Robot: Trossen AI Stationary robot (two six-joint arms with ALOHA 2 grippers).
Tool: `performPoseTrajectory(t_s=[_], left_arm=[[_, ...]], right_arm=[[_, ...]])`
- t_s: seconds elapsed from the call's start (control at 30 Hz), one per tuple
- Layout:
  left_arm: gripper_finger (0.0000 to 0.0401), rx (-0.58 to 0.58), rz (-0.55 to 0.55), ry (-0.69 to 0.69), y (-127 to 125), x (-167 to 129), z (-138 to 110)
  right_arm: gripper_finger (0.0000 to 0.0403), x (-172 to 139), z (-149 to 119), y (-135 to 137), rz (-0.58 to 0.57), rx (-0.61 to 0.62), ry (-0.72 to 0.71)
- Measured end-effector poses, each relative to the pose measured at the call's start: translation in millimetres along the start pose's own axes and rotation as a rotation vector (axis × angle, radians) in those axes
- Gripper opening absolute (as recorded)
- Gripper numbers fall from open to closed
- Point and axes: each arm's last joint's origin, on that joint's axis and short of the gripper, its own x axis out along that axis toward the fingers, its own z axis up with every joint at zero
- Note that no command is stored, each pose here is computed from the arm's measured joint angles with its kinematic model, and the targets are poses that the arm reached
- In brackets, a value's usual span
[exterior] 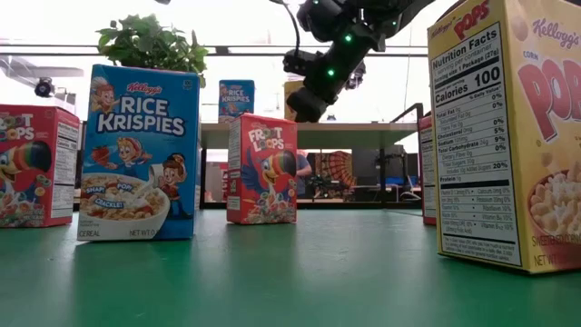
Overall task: Stack cereal on shelf
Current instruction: Put the top left yellow cereal box on the shelf
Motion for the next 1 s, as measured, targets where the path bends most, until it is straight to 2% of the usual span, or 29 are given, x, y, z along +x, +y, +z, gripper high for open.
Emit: performPoseTrajectory(t_s=[0.3,0.6,1.0], left_arm=[[0.0215,0.000,0.000,0.000,0,0,0],[0.0215,0.007,-0.001,0.003,0,0,0],[0.0215,0.006,-0.001,0.003,0,0,0]], right_arm=[[0.0013,-3,0,2,0.004,-0.035,0.005],[0.0013,-20,-4,0,-0.017,-0.067,0.084],[0.0013,-13,-8,-11,-0.031,-0.057,0.101]])
